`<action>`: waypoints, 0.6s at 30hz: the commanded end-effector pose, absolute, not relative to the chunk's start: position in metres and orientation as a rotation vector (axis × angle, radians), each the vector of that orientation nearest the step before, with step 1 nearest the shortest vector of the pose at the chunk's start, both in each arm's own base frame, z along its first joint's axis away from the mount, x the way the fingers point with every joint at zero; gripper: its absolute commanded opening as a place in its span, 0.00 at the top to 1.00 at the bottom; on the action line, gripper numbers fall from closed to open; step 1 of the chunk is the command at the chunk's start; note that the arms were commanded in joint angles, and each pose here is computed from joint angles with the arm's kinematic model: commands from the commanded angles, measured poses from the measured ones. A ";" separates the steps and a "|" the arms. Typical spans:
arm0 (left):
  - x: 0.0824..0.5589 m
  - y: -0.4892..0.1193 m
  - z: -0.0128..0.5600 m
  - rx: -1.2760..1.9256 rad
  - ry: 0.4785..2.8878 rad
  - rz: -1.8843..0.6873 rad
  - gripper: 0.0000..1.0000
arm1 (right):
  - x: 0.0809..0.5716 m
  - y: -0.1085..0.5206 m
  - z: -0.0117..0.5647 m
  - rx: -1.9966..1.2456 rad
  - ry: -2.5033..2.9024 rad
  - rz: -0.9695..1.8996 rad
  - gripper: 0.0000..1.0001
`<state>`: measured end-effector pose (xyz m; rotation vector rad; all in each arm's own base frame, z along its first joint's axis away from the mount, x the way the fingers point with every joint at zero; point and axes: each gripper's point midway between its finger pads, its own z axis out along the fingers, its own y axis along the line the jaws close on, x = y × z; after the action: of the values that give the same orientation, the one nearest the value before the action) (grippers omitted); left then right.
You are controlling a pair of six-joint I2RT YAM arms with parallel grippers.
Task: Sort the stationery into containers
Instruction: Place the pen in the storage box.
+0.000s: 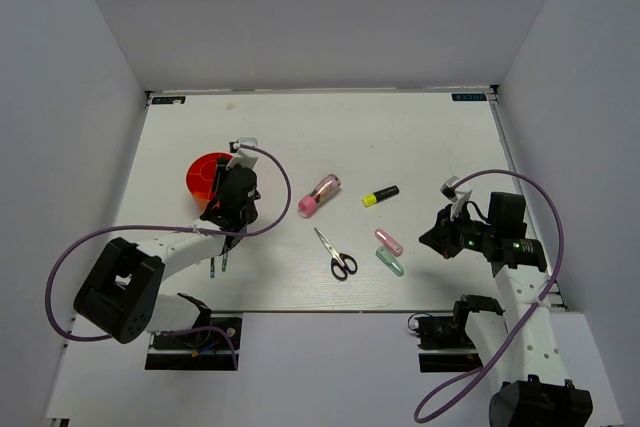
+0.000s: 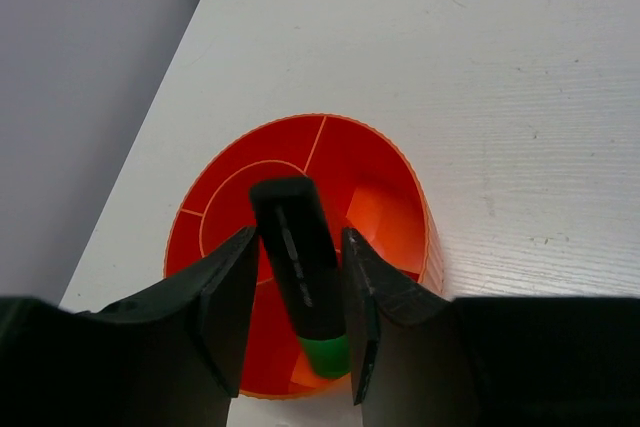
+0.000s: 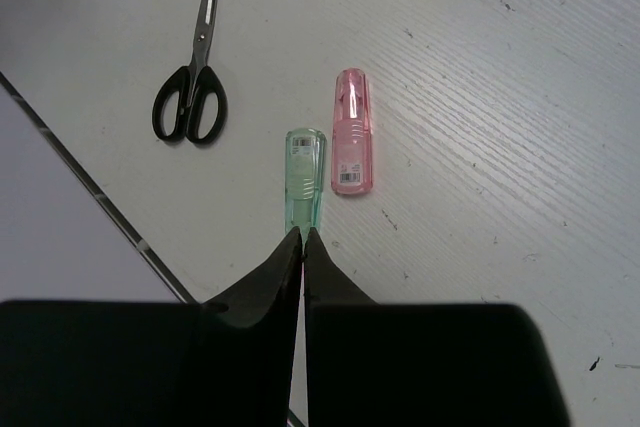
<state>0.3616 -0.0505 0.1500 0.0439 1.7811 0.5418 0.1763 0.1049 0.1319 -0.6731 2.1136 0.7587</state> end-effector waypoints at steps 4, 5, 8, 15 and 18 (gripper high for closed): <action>0.359 -0.048 0.161 0.006 1.761 0.527 0.44 | 0.176 0.108 0.141 -0.706 2.072 0.767 0.92; 0.359 -0.048 0.162 0.004 1.761 0.527 0.42 | 0.177 0.108 0.141 -0.710 2.070 0.766 0.92; 0.358 -0.049 0.164 0.006 1.759 0.525 0.40 | 0.176 0.108 0.142 -0.707 2.071 0.766 0.90; 0.348 -0.057 0.188 0.014 1.729 0.484 0.45 | 0.175 0.108 0.144 -0.710 2.065 0.761 0.54; 0.338 -0.063 0.205 0.028 1.723 0.448 0.60 | 0.176 0.108 0.145 -0.713 2.060 0.758 0.21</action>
<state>0.3458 -0.0578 0.1726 0.0556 1.7627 0.4933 0.1760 0.1049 0.1332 -0.6928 2.0974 0.7493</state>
